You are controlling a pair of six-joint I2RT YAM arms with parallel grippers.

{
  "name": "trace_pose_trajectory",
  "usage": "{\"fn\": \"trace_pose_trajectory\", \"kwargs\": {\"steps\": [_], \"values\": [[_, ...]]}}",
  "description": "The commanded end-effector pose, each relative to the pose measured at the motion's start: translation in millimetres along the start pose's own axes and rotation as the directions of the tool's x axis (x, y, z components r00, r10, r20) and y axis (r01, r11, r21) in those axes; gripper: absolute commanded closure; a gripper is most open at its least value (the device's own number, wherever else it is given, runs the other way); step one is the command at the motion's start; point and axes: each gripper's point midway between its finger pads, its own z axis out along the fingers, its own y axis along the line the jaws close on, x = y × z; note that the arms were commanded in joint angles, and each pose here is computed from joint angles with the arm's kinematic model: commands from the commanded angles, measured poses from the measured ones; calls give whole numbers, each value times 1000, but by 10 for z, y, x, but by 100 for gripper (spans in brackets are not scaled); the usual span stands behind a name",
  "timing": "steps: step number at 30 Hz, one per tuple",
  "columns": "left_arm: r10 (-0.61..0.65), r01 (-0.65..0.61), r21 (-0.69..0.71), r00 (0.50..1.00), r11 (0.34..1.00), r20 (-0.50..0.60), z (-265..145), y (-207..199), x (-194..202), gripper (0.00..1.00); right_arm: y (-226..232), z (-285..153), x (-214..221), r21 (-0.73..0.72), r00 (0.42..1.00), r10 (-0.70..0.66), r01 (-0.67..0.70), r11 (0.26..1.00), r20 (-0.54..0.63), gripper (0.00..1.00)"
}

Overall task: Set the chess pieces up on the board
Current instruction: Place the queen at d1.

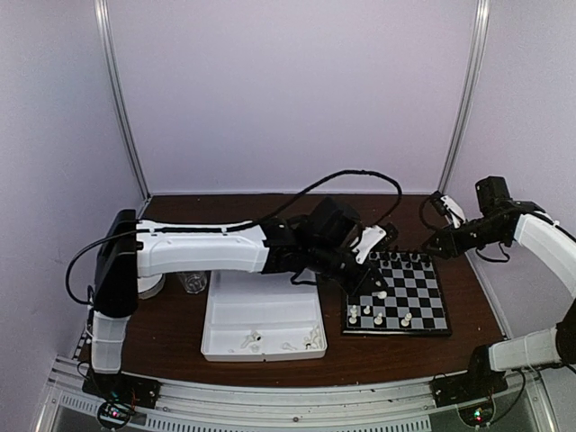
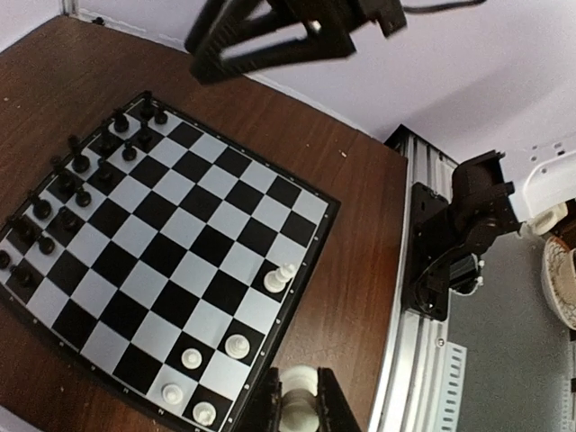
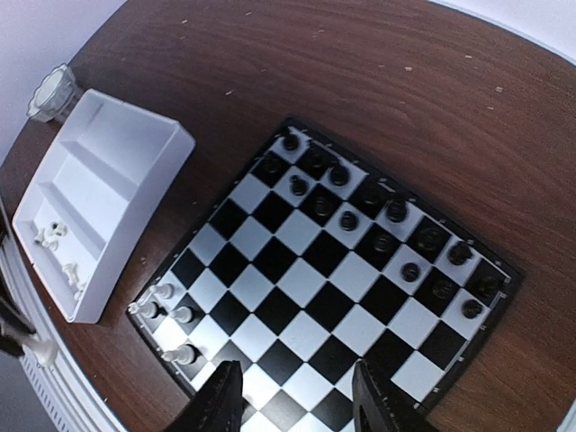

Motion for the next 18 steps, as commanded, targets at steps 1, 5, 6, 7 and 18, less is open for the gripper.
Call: {"fn": "trace_pose_trajectory", "kwargs": {"steps": [1,5,6,7,18], "values": [[147,-152,-39,984,988,-100,273,-12,103,93,-330,-232,-100,122,996,33,-42,992,78,56],[186,-191,-41,977,981,-106,531,-31,57,93,-329,-268,-66,99,995,47,-56,993,90,55],[199,-205,-47,974,978,-112,590,-23,73,93,-326,-274,-76,97,994,47,-56,994,95,55],[209,-216,-51,971,975,-116,653,-17,92,93,-321,-273,-86,92,994,48,-57,994,99,55],[312,-335,-114,933,935,-178,1109,61,372,93,-312,-224,-86,58,993,67,-72,996,94,54]]}}
